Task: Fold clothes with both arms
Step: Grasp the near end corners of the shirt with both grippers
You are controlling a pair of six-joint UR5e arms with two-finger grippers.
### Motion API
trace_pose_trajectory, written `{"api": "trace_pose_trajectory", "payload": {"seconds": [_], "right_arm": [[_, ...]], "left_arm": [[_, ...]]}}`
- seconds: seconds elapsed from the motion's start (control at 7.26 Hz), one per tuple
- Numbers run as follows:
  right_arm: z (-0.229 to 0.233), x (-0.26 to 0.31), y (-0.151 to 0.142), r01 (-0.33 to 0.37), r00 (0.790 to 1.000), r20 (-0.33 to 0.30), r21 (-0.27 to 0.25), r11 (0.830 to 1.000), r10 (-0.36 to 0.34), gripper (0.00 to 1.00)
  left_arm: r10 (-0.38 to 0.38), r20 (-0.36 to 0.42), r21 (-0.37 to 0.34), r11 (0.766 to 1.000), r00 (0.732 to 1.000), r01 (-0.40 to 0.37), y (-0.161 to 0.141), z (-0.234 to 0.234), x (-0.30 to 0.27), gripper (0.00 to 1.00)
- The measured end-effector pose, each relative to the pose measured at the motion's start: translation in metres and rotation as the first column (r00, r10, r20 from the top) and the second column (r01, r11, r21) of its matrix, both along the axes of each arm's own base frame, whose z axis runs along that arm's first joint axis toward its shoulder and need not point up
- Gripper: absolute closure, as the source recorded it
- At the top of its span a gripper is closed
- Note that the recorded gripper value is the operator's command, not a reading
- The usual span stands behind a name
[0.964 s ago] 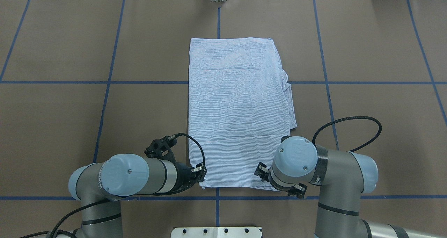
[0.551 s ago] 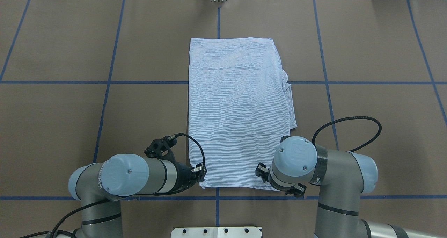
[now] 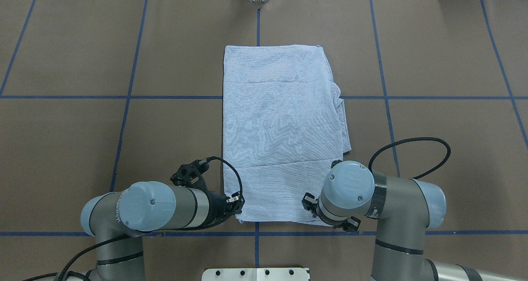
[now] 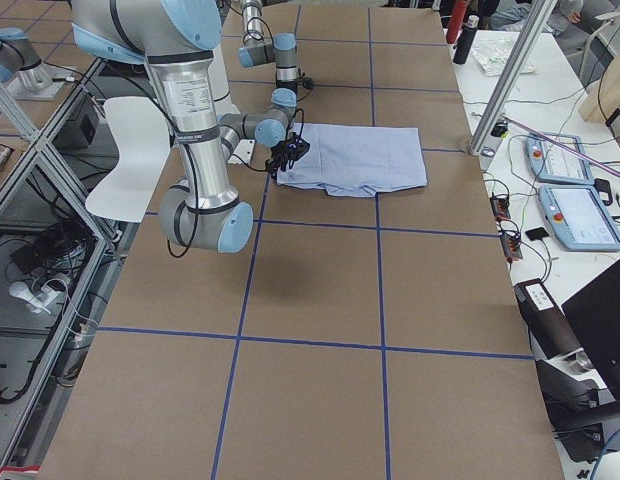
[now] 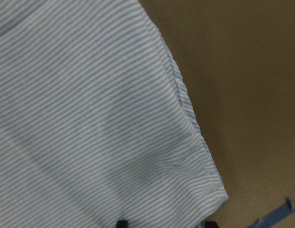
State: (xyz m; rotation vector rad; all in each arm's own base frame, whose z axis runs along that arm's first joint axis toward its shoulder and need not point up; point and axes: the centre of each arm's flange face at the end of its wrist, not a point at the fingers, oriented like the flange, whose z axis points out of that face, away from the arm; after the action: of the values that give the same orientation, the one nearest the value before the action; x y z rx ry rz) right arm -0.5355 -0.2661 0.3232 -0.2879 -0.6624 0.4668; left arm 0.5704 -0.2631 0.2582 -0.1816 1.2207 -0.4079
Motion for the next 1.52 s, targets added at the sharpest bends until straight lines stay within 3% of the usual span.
{"api": "trace_pose_trajectory", "payload": {"seconds": [0.28, 0.55, 0.83, 1.1, 1.52], "right_arm": [[-0.0028, 0.0014, -0.0015, -0.003, 1.000, 0.006, 0.001, 1.000, 0.003, 0.67], [-0.0042, 0.0031, -0.0046, -0.008, 1.000, 0.008, 0.002, 1.000, 0.008, 0.71], [-0.0038, 0.0030, -0.0052, -0.009, 1.000, 0.007, 0.001, 1.000, 0.009, 0.67], [-0.0026, 0.0021, -0.0048, -0.008, 1.000, 0.005, 0.001, 1.000, 0.008, 0.52], [0.0010, 0.0009, -0.0030, -0.004, 1.000, -0.003, -0.001, 1.000, 0.004, 0.47]], "left_arm": [[-0.001, 0.001, 0.000, 1.000, 1.000, 0.001, -0.0002, 0.0004, -0.0001, 1.00], [0.000, 0.002, 0.000, 1.000, 1.000, 0.000, -0.0001, 0.0010, 0.0002, 1.00], [0.002, 0.002, -0.001, 1.000, 1.000, -0.002, 0.0006, 0.0011, 0.0006, 1.00], [0.001, 0.003, -0.001, 1.000, 1.000, -0.001, 0.0005, 0.0014, 0.0006, 1.00], [-0.001, 0.002, 0.000, 1.000, 1.000, 0.001, -0.0002, 0.0012, 0.0003, 1.00]]}}
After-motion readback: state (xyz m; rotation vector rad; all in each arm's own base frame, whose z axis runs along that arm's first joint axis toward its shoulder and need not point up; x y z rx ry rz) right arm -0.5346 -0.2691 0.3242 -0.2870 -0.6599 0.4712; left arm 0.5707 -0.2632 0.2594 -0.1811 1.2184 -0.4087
